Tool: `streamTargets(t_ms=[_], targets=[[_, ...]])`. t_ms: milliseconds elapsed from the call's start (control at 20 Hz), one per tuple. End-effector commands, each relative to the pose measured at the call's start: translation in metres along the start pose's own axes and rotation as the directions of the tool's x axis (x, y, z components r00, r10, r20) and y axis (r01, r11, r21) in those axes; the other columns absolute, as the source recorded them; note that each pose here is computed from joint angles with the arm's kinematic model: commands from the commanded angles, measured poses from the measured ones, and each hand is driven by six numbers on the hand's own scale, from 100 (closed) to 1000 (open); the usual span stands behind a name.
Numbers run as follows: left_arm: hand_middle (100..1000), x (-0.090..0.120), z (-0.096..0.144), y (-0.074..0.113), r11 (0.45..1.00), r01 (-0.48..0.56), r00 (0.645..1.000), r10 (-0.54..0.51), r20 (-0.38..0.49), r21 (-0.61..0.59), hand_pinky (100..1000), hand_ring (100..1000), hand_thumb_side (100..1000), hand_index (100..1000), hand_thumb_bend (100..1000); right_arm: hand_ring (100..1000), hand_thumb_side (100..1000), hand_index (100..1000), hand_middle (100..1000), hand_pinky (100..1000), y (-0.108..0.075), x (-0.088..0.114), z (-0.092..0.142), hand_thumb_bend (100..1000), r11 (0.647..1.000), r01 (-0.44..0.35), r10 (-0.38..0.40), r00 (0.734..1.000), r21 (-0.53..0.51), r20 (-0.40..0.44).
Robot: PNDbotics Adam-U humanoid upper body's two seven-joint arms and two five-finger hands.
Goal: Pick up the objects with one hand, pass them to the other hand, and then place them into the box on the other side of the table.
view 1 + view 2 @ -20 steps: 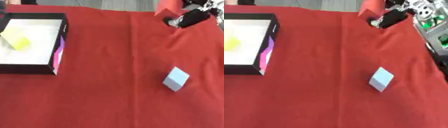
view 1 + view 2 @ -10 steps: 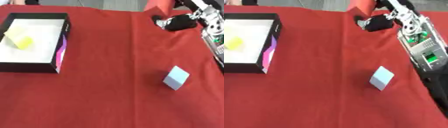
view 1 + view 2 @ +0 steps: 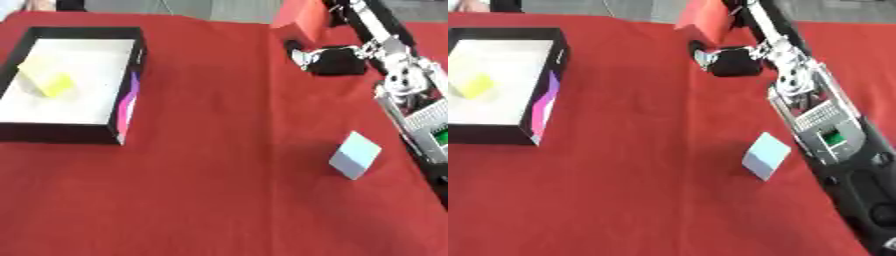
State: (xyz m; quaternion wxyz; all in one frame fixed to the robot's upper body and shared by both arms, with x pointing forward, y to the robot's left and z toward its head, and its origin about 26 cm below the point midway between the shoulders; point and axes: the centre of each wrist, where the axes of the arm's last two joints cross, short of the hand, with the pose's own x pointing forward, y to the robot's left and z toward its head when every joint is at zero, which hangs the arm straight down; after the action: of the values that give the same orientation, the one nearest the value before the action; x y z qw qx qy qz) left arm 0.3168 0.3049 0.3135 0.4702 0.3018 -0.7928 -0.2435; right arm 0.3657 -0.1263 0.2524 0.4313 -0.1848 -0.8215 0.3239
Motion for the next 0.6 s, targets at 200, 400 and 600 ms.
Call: streamTargets(t_ms=[200,400,600], targets=[[699,0.028,-0.001,0.004,0.982,0.140,0.988,-0.130,0.080,-0.127,797,781,710,745,100,617,100,542,467,796,0.017,0.003,-0.003,100,1.000,-0.006,0.006,0.999,-0.011,0.032],[713,0.044,0.001,-0.005,0.951,0.188,0.979,-0.162,0.121,-0.246,797,785,728,757,100,614,100,545,469,796,0.030,-0.002,-0.004,100,0.999,0.007,-0.005,0.999,-0.037,0.043],[732,0.059,0.003,-0.014,0.908,0.236,0.968,-0.188,0.165,-0.346,796,792,736,779,100,616,100,550,474,802,0.043,-0.006,-0.005,100,1.000,0.021,-0.020,0.998,-0.023,0.057]])
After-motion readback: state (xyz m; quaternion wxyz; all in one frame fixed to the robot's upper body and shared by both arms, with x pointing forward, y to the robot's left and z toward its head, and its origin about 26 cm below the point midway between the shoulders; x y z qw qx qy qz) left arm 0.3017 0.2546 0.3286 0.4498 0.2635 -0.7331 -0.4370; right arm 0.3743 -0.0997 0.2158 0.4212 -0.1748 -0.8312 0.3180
